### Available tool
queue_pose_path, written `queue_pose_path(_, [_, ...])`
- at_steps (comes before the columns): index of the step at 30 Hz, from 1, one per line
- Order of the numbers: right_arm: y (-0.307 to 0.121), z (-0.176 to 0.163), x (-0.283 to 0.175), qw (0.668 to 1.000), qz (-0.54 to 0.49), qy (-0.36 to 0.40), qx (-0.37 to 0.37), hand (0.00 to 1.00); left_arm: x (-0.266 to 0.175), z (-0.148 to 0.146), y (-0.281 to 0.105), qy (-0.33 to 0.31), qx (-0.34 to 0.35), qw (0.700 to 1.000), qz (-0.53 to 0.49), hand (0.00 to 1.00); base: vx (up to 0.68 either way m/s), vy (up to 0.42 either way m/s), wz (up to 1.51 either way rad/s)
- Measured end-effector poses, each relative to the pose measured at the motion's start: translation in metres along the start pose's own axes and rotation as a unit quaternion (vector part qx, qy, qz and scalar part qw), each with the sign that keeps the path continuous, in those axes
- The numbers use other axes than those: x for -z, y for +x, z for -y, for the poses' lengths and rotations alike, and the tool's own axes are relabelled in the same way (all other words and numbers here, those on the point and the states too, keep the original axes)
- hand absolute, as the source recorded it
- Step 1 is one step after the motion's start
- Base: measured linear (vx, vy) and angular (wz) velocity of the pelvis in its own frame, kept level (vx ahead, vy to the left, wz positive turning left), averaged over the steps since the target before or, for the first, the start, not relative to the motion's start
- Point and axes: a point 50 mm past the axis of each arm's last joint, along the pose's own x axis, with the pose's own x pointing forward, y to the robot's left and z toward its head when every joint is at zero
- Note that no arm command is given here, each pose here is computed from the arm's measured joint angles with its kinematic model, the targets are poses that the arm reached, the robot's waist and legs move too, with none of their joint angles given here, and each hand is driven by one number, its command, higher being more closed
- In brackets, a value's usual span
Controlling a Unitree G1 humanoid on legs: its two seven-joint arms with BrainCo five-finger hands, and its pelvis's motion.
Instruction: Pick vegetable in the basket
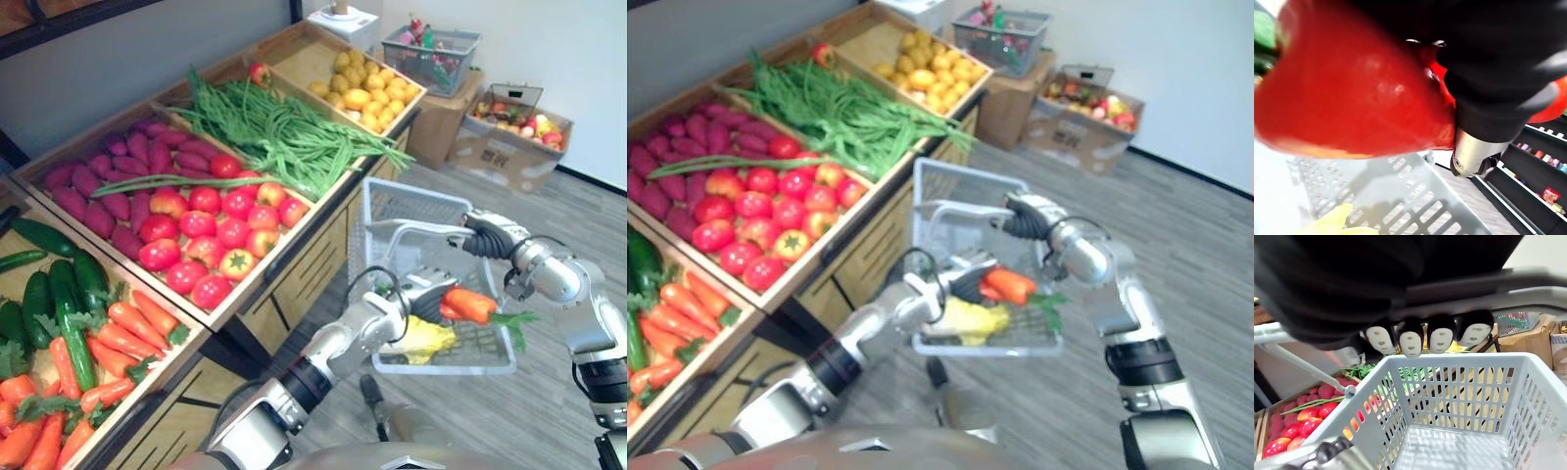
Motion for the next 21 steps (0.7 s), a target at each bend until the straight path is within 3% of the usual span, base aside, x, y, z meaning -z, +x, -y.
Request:
queue_pose_path(3, [0.0, -0.001, 0.002, 1.0, -0.004, 0.001, -0.002, 1.0, 0.008, 0.004, -0.001, -0.004, 0.009, 1.0, -0.02, 1.0, 0.0, 0.0, -0.01])
queue_pose_path(4, [0.0, -0.002, 0.005, 1.0, -0.009, 0.004, -0.005, 1.0, 0.01, 0.006, -0.002, -0.003, 0.012, 1.0, -0.027, 0.0, 0.0, 0.0, 0.0])
queue_pose_path(21, [0.0, -0.004, 0.011, 1.0, -0.024, 0.008, -0.01, 1.0, 0.03, 0.009, -0.006, -0.004, 0.022, 0.997, -0.073, 0.0, -0.02, -0.009, -0.01])
